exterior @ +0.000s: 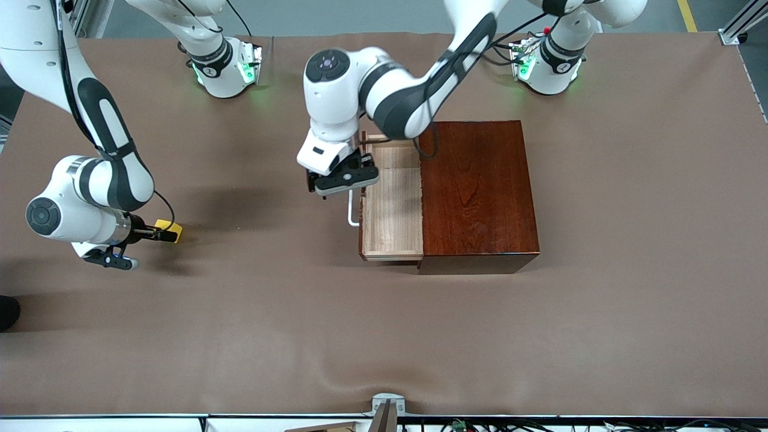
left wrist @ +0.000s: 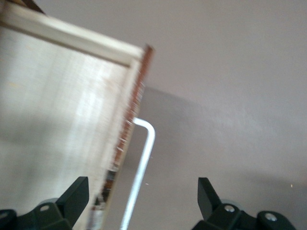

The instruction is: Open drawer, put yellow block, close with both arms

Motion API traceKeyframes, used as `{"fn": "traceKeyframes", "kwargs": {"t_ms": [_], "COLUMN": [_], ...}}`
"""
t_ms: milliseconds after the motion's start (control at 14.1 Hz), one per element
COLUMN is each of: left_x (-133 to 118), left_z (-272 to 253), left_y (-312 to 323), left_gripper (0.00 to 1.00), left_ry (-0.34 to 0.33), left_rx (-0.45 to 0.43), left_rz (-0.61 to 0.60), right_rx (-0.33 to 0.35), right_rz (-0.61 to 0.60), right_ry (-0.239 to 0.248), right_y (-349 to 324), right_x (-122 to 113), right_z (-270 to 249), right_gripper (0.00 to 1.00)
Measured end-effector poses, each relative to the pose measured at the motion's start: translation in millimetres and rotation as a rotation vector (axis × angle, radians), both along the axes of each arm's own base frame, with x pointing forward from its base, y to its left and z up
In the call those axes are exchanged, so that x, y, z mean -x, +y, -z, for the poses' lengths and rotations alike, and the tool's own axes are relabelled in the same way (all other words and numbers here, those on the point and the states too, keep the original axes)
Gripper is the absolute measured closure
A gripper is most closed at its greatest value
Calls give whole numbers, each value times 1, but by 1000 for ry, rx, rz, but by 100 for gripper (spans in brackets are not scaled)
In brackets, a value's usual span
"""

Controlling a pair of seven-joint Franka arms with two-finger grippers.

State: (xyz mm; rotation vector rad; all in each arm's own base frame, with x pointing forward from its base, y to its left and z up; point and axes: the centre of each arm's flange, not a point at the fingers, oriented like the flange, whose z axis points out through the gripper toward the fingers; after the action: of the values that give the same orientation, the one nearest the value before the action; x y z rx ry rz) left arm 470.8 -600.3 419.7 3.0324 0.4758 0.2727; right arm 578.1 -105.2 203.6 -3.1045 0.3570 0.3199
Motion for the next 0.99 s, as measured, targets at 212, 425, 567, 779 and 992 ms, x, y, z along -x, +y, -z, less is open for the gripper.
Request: {"fn": "traceKeyframes", "kwargs": {"t_ms": [212,425,567,779,992], "left_x": [-28,-67,-89,-117,-130], "left_z": [-75,-142,-167,-187,-200], "left_y": [70,166,228,311,382], "left_gripper": [0,0,0,0,0], "left_ry": [43,75,109,148,168], "left_rx": [-67,-106,-134,-157,-162], "left_rz": [-75,-65,-17,59,132], "right_rx": [3,-3,-8,-21,-44], "right_rz": [30,34,31,35,50], "right_ry": [18,53,77,101,112], "right_y": [1,3,5,10,12], "right_x": [4,10,12,11,3], "right_z": [4,7,8,3,-13], "right_gripper": [12,45,44,44,44]}}
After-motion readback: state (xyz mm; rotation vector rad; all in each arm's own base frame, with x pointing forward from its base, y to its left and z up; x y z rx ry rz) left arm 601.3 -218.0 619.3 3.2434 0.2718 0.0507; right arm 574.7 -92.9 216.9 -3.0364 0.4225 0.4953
